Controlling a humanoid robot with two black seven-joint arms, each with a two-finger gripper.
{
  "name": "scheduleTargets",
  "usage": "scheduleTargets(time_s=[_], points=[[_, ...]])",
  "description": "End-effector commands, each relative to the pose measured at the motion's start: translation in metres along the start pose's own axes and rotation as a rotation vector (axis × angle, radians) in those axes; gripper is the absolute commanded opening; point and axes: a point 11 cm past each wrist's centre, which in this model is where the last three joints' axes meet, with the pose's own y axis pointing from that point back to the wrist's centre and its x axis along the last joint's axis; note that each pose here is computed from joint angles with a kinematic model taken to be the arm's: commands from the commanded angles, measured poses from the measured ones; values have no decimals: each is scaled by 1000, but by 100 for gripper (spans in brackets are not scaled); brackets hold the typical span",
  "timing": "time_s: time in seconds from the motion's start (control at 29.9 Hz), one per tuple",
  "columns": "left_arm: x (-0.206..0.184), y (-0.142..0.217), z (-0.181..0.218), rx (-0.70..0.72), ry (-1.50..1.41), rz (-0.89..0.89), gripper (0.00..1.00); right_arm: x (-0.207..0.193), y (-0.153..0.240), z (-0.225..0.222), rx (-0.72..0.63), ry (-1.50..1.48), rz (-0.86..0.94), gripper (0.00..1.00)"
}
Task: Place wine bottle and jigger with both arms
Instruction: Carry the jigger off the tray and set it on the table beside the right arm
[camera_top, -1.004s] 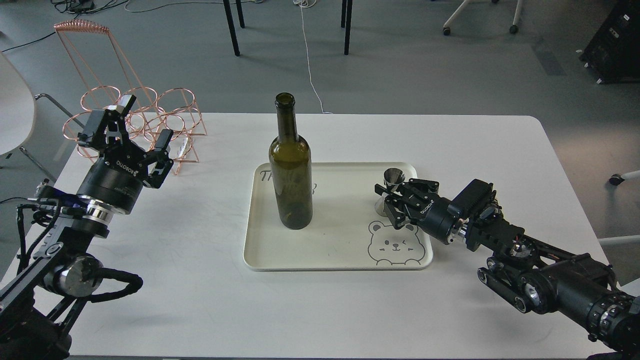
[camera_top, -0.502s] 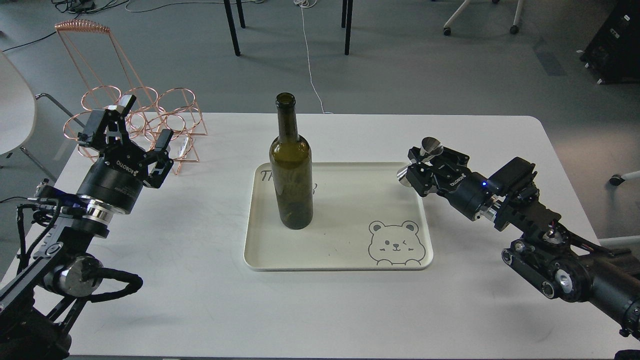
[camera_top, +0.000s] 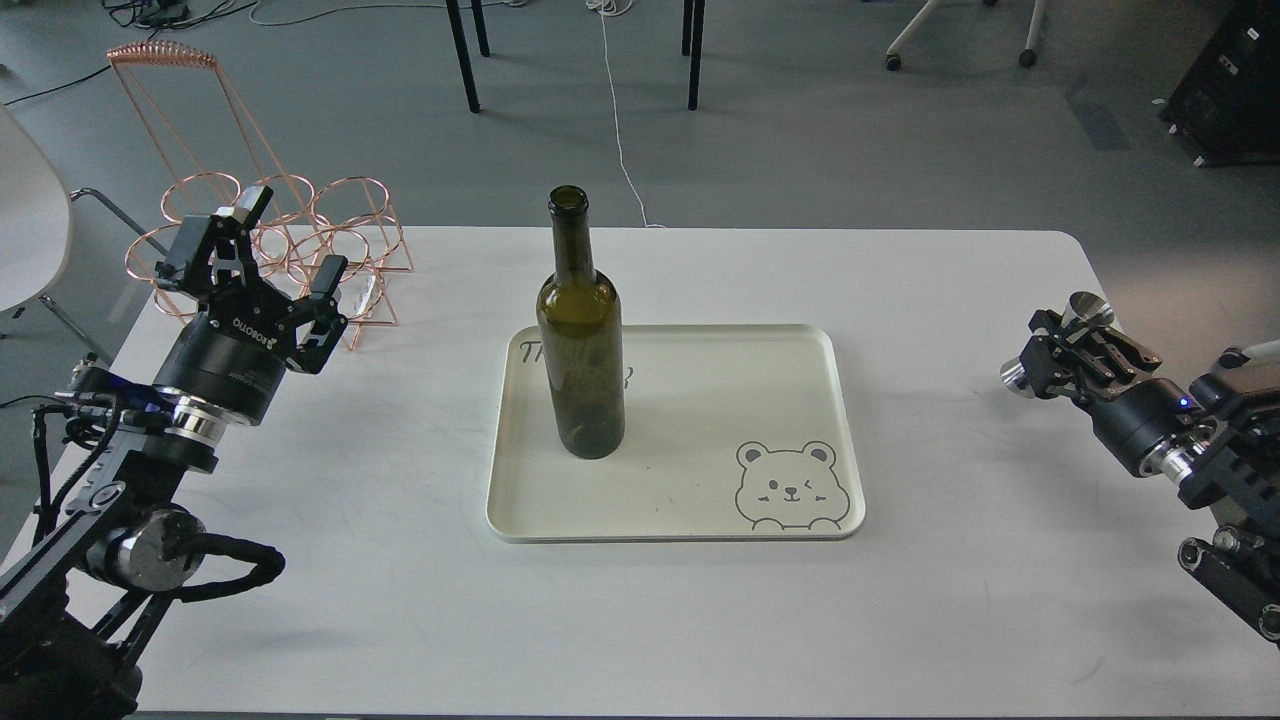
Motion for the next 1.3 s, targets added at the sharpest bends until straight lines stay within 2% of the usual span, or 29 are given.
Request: scheduleTargets(time_s=[0.0,0.13,0.4,0.7,0.8,1.04,1.1,1.2,1.27], points=[[0,0,0,0,-1,-1,98,-3,5,11,-36,9,-11,14],[0,0,1,-1,-5,-2,98,-7,6,18,-72,-4,-11,15],[0,0,1,-1,-5,-2,98,-20,1,5,-38,-3,-47,17],[0,0,1,-1,-5,-2,98,-24,1,3,-38,-7,-54,26],[0,-1,2,-2,-6,-3,98,-28,1,5,-48,-9,-58,37],[0,-2,3,-4,-6,-5,98,-28,1,5,-49,-8,-59,51],[0,-2,3,-5,-7,-6,98,-27,1,6,-50,-7,-59,61],[0,-2,3,-6,-5,-5,98,-26,2,6,-47,-5,-58,81],[0,-2,3,-5,-7,-6,98,-25,2,4,-41,-9,-55,84]])
